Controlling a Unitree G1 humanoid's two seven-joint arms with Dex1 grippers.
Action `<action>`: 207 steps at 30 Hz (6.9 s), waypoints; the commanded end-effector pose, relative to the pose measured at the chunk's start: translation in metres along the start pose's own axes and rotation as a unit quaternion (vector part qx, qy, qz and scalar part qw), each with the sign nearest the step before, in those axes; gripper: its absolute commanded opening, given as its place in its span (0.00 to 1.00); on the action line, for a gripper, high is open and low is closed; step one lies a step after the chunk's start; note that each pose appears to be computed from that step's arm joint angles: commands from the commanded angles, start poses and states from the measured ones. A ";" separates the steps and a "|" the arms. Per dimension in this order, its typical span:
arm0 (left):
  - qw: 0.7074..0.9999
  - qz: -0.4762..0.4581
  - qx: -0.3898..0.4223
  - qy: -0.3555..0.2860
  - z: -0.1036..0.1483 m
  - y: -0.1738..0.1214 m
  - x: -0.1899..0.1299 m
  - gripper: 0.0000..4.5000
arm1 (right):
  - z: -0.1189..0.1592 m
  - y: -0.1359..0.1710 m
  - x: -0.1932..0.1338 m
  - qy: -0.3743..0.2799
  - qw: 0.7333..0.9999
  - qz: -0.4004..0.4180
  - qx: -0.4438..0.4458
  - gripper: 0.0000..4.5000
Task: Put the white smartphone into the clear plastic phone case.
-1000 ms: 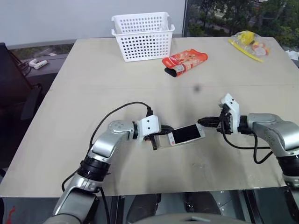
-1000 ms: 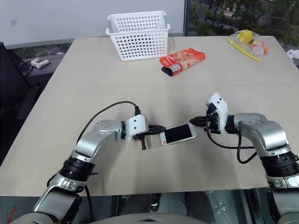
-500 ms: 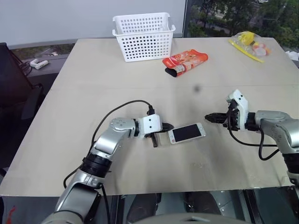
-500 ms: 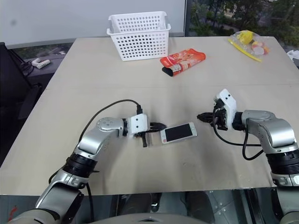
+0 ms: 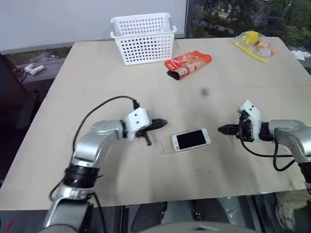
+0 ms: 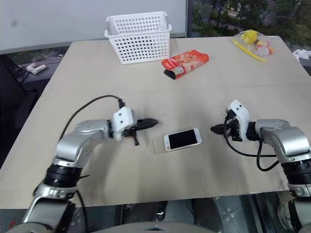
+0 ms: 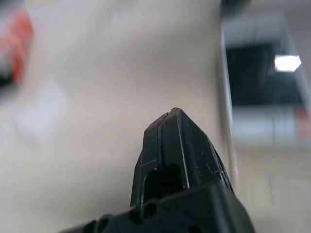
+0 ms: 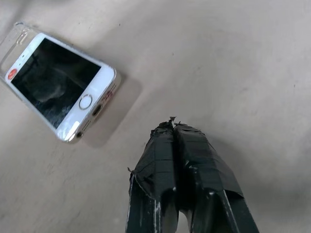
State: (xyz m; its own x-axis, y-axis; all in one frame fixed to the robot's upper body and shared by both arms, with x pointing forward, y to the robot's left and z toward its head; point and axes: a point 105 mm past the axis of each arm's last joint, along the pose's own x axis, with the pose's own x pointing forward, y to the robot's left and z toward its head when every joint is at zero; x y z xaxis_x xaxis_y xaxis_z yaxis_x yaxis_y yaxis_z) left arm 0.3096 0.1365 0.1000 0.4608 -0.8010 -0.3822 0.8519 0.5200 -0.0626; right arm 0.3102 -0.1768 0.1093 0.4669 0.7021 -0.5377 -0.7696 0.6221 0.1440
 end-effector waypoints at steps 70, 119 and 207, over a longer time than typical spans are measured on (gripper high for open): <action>0.995 -0.101 -0.021 -0.013 0.025 -0.031 -0.019 0.00 | 0.022 0.025 0.005 0.002 0.996 -0.008 -0.093 0.02; 0.993 -0.078 -0.088 -0.029 -0.020 -0.041 0.054 0.00 | -0.123 0.034 0.084 0.135 0.988 0.066 -0.031 0.02; 0.996 0.046 0.044 -0.069 -0.015 -0.010 -0.046 0.98 | -0.040 -0.002 -0.044 -0.178 0.977 0.016 -0.120 1.00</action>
State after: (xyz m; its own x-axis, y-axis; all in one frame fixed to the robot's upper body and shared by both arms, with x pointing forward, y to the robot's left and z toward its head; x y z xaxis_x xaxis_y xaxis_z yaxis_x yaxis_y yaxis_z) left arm 0.2779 0.1694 0.0916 0.5462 -0.7896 -0.2798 0.8205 0.5715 -0.0111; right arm 0.2743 -0.2156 0.0879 0.5187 0.8252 -0.2236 -0.8482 0.5295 -0.0137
